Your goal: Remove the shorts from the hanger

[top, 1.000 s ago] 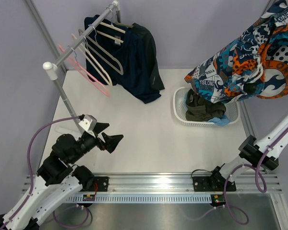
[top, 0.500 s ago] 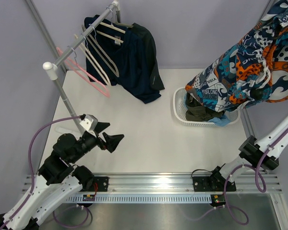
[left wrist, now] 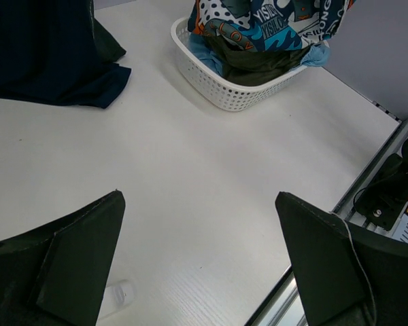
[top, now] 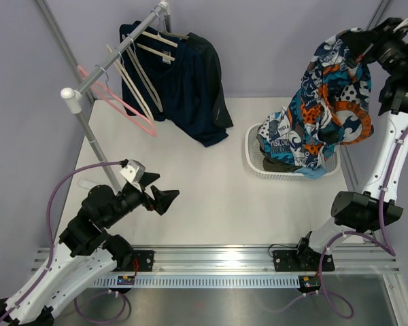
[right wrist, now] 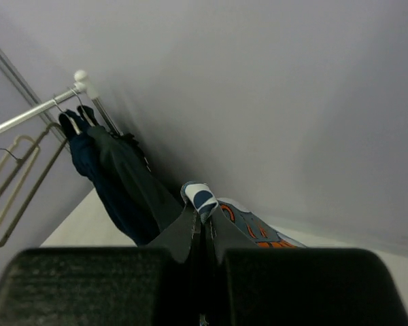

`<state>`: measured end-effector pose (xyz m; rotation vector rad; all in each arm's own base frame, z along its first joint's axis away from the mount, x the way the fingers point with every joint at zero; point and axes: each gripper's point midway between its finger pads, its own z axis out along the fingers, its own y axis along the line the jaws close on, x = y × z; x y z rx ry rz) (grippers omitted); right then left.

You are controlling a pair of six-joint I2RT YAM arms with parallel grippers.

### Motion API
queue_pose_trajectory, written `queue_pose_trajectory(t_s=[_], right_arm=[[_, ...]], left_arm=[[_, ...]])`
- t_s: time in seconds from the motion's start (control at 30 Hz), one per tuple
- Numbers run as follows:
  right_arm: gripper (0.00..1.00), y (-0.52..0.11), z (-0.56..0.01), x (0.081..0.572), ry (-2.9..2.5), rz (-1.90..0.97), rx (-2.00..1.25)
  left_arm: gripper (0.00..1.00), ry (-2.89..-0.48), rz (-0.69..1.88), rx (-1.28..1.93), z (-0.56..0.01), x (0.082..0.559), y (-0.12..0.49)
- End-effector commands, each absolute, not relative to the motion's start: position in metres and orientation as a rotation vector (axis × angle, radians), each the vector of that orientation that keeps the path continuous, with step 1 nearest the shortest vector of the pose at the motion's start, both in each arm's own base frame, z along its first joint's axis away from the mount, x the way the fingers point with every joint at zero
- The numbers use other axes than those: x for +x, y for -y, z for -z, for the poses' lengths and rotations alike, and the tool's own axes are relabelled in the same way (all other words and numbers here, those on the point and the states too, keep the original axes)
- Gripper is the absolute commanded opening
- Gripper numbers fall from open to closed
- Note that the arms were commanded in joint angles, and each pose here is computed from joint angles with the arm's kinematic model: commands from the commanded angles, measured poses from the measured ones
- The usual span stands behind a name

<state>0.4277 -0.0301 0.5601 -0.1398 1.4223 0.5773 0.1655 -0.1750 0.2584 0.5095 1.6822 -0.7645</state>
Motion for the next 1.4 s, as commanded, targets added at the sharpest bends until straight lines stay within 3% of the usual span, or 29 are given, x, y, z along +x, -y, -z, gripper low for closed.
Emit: queue_pose_trajectory(t_s=[0.0, 0.43, 0.9, 1.1, 1.2, 1.23, 1.37], right_arm=[[0.00, 0.021, -0.533, 0.432, -1.474, -0.468, -0.180], [0.00, -0.099, -0.369, 0.447, -1.799, -0.745, -0.240], [0.00, -0.100, -0.133, 0.376, -2.355, -0.849, -0.124], [0.20, -0.101, -0.104, 0.385, -2.415, -0.867, -0.161], [0.41, -0.104, -0.127, 0.386, -2.362, -0.883, -0.298], [0.53, -0.107, -0.136, 0.378, -2.355, -0.908, -0.359], [0.82, -0.110, -0.210, 0.367, -2.214, -0.876, -0.512]], left_arm=[[0.99, -1.611, 0.808, 0.509, -0.274, 0.163, 0.180], [0.99, -1.619, 0.814, 0.540, -0.269, 0.170, 0.190], [0.99, -1.621, 0.820, 0.539, -0.264, 0.171, 0.192], [0.99, -1.619, 0.829, 0.556, -0.264, 0.175, 0.198], [0.99, -1.617, 0.840, 0.553, -0.265, 0.175, 0.200], [0.99, -1.618, 0.841, 0.552, -0.265, 0.175, 0.200], [0.99, -1.612, 0.833, 0.550, -0.266, 0.175, 0.198]])
